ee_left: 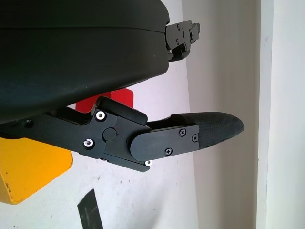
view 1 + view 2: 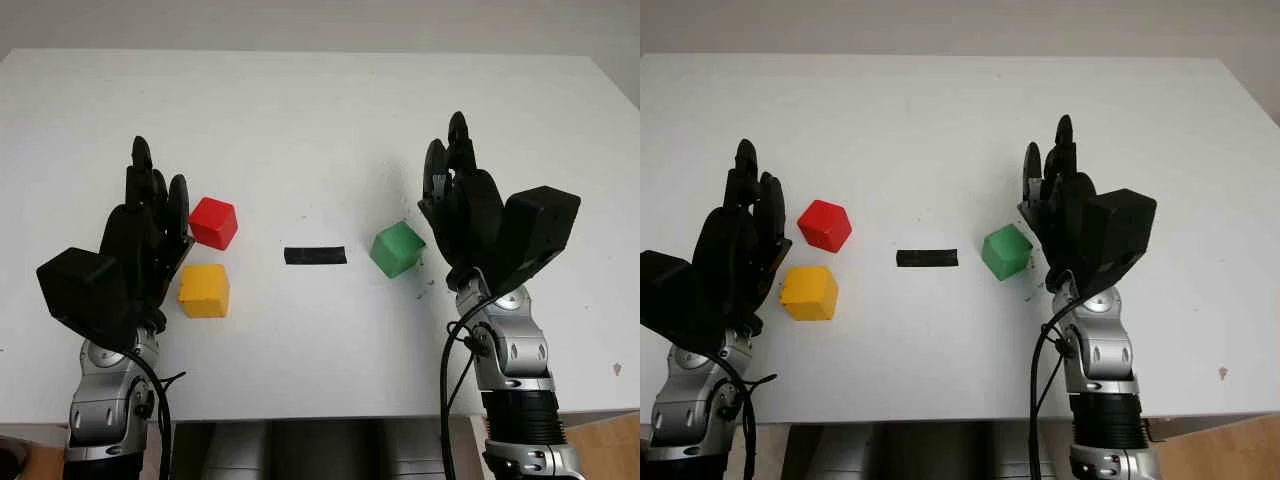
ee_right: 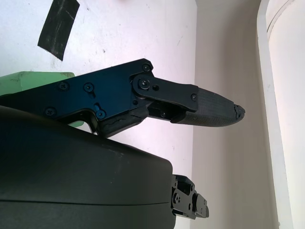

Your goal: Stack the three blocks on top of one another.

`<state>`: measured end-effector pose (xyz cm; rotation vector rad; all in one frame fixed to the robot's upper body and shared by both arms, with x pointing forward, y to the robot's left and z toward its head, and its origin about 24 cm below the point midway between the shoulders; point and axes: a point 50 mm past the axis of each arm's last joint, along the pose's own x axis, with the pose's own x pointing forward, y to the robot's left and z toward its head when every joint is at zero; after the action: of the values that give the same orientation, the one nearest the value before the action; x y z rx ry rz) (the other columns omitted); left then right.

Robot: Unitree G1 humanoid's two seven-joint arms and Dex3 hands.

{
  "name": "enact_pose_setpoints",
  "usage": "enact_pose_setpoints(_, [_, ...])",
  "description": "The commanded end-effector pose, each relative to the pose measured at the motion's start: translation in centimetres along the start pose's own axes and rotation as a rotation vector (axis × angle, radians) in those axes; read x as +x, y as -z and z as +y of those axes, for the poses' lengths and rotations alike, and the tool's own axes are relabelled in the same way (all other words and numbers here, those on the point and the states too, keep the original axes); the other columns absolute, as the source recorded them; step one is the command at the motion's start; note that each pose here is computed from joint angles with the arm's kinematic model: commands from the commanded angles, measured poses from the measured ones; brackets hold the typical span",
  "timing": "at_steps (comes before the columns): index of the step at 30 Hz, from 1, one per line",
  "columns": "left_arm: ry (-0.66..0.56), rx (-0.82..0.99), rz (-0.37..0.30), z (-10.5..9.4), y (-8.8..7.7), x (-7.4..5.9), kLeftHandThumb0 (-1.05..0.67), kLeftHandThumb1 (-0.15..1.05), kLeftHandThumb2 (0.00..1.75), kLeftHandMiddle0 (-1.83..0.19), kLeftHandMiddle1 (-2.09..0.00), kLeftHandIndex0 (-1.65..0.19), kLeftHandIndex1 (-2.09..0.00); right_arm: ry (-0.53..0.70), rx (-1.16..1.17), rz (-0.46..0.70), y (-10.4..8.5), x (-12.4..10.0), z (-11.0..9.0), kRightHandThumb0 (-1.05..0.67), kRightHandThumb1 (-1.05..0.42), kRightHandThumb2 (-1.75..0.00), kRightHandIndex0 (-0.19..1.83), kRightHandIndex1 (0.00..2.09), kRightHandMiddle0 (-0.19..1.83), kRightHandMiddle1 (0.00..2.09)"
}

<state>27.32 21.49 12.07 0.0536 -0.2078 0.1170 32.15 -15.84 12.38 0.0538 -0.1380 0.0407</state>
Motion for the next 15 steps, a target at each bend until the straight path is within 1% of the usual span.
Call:
enact_pose_setpoints(1, [-0.006, -0.01, -0.011, -0.05, -0.1, -0.03, -0.75, 1.05, 0.56, 0.19, 0.0, 0.19, -0.04, 0.0, 0.0, -0.014, -0.24, -0.14, 0.09, -0.72, -1.05, -0.64, -0.19, 0.0, -0.19, 0.0])
enact_pose_setpoints(11, [-0.002, -0.011, -0.012, -0.17, 0.0, 0.61, -0.75, 1.05, 0.57, 0.19, 0.0, 0.19, -0.03, 0.004, -0.001, -0.017, -0.28, 0.3, -0.15, -0.73, -1.05, -0.63, -0.19, 0.0, -0.19, 0.0])
enact_pose_setpoints(14, [0.019, 0.021, -0.031, 0.37, -0.41, 0.72, -0.72, 1.05, 0.59, 0.19, 0.0, 0.19, -0.03, -0.01, -0.009, -0.029, -0.4, 0.26, -0.25, -0.73, -1.05, -0.65, -0.19, 0.0, -0.19, 0.0])
enact_pose_setpoints(15, [0.027, 0.043, -0.043, 0.68, -0.75, 0.84, -0.72, 1.05, 0.55, 0.18, -0.02, 0.17, -0.04, -0.013, -0.01, -0.031, -0.43, 0.27, -0.27, -0.73, -1.05, -0.65, -0.19, 0.0, -0.19, 0.0])
